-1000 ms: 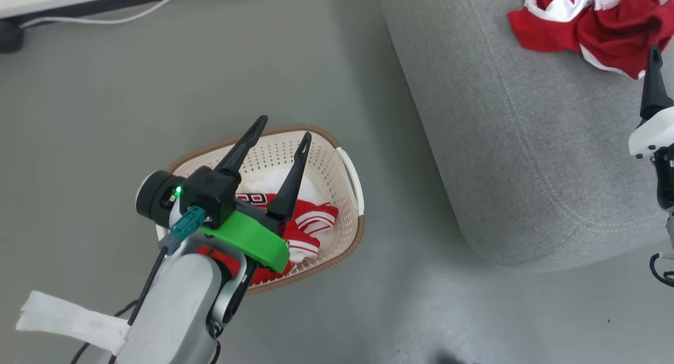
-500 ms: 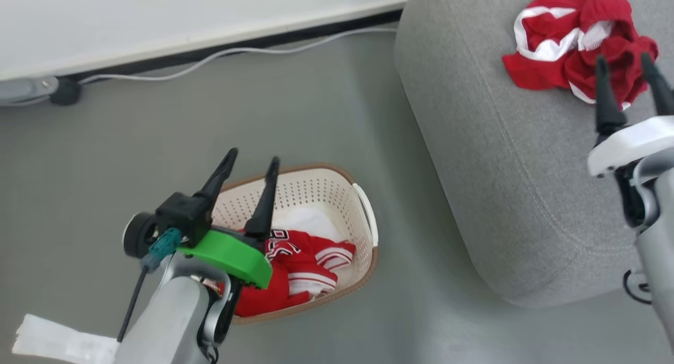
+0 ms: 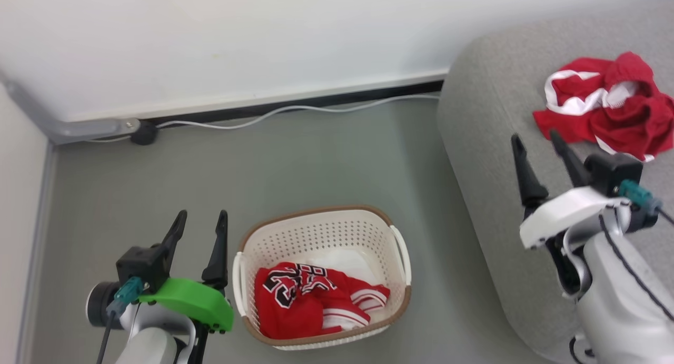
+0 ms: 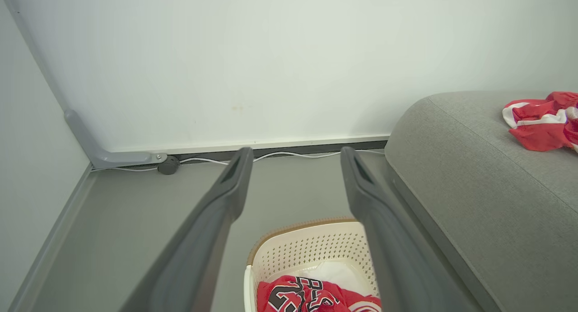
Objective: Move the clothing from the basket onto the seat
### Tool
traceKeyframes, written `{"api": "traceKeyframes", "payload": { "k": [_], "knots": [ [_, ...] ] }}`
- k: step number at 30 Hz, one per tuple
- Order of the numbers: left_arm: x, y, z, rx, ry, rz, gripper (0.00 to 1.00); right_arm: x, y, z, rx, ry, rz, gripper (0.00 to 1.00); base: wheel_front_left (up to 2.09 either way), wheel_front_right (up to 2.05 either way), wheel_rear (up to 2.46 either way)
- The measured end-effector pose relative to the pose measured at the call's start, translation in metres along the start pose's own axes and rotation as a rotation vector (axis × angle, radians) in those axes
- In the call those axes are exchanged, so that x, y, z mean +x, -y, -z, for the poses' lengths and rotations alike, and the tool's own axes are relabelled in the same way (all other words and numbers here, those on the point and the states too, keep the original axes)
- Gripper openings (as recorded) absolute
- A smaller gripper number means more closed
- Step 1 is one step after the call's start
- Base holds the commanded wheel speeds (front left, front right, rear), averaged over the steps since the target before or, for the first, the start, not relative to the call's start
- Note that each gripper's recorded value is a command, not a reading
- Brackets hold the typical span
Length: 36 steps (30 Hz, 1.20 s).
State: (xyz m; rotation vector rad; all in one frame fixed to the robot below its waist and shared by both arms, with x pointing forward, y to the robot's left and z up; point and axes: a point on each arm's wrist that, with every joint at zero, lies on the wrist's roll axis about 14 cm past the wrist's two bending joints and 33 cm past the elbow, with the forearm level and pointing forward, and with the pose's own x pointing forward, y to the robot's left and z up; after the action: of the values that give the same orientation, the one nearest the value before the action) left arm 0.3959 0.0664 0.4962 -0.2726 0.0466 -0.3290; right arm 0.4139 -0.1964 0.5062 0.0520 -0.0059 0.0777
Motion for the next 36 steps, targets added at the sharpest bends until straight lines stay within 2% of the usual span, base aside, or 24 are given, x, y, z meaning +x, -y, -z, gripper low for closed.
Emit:
{"api": "traceKeyframes", "payload": {
  "k": [9, 18, 24, 36],
  "knots": [
    [-0.038, -0.039, -0.015, 0.021, 0.048, -0.143, 1.0, -0.011, -0.051, 0.0, 0.043, 0.019, -0.096, 1.0, 0.0, 0.0, 0.0],
    [-0.074, -0.074, -0.032, 0.03, 0.105, -0.269, 1.0, -0.026, -0.082, -0.001, 0.058, 0.036, -0.149, 1.0, 0.0, 0.0, 0.0],
    [-0.092, -0.084, -0.03, 0.026, 0.109, -0.316, 1.0, -0.036, -0.091, -0.002, 0.054, 0.044, -0.161, 1.0, 0.0, 0.0, 0.0],
    [-0.105, -0.087, -0.025, 0.028, 0.102, -0.338, 1.0, -0.053, -0.088, 0.003, 0.062, 0.037, -0.134, 1.0, 0.0, 0.0, 0.0]
  ]
}}
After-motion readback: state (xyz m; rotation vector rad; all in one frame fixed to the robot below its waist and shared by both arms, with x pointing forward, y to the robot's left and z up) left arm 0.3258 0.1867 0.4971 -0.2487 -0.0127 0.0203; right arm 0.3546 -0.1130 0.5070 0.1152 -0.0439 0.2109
